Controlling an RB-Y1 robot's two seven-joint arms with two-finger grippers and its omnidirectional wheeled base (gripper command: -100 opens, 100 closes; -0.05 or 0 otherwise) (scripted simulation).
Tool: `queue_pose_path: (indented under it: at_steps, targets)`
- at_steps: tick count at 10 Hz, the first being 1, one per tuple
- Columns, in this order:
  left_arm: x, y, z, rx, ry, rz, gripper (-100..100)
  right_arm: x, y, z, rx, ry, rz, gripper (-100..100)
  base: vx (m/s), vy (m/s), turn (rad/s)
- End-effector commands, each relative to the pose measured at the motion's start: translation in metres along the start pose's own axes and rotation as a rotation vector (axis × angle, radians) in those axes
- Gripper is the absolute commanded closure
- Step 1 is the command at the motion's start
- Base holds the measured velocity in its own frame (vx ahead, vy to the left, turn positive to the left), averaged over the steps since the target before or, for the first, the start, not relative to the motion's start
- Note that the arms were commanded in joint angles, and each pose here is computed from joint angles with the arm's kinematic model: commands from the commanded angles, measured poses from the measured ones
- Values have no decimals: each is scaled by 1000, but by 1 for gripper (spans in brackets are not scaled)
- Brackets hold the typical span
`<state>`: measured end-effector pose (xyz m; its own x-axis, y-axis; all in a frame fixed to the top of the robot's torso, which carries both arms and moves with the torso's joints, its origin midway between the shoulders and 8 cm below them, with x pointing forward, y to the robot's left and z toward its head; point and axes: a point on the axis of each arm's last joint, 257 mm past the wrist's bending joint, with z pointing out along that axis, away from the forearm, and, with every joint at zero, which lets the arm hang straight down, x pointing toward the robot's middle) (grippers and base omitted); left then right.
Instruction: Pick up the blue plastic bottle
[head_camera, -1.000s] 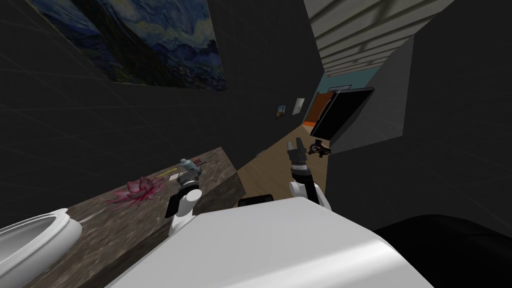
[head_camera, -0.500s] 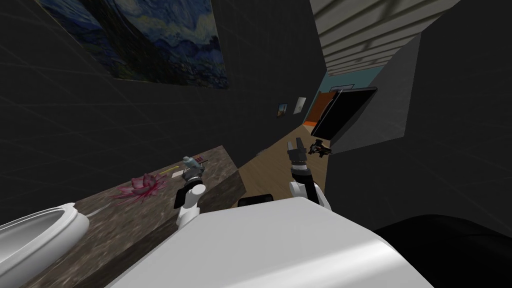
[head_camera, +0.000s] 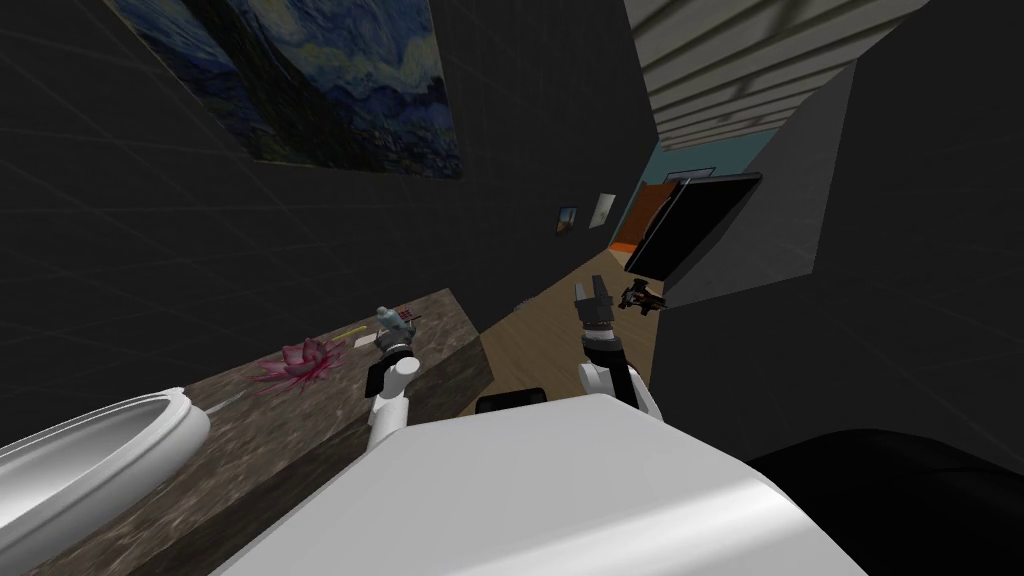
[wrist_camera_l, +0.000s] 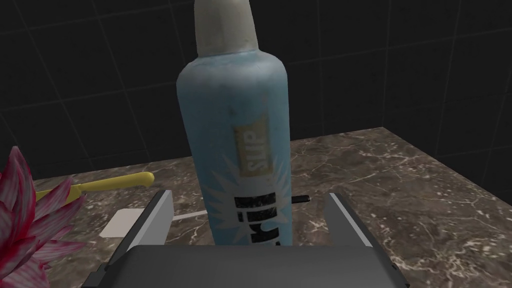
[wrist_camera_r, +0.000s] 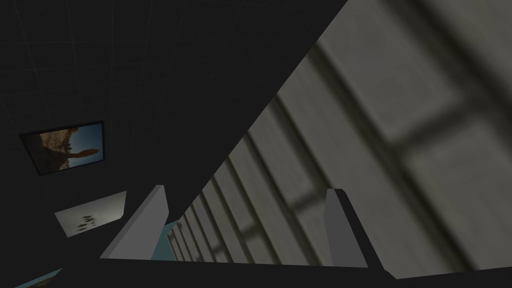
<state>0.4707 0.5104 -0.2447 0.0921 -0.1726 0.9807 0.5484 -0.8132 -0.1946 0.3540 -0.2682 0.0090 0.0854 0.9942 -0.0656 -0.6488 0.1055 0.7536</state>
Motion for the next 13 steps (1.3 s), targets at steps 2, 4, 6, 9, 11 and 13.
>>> queue_pose_path:
  at_steps: [2, 4, 6, 9, 11, 13]
  targets:
    - [7, 14, 13, -1, 15, -15, -100, 0, 0, 0, 0, 0, 0, 0, -54, 15, 11]
    - [-17, 18, 9, -9, -31, -9, -100, 0, 0, 0, 0, 0, 0, 0, -4, 1, -2]
    - [2, 34, 28, -9, 5, -16, -100, 0, 0, 0, 0, 0, 0, 0, -62, 13, 53]
    - [7, 43, 40, -4, 19, -7, -100, 0, 0, 0, 0, 0, 0, 0, -42, 12, 18]
    - [-7, 61, 44, -27, -21, -15, -100, 0, 0, 0, 0, 0, 0, 0, -53, 18, 14]
    - [9, 66, 56, -16, 13, -7, -100, 0, 0, 0, 0, 0, 0, 0, -34, 16, 30]
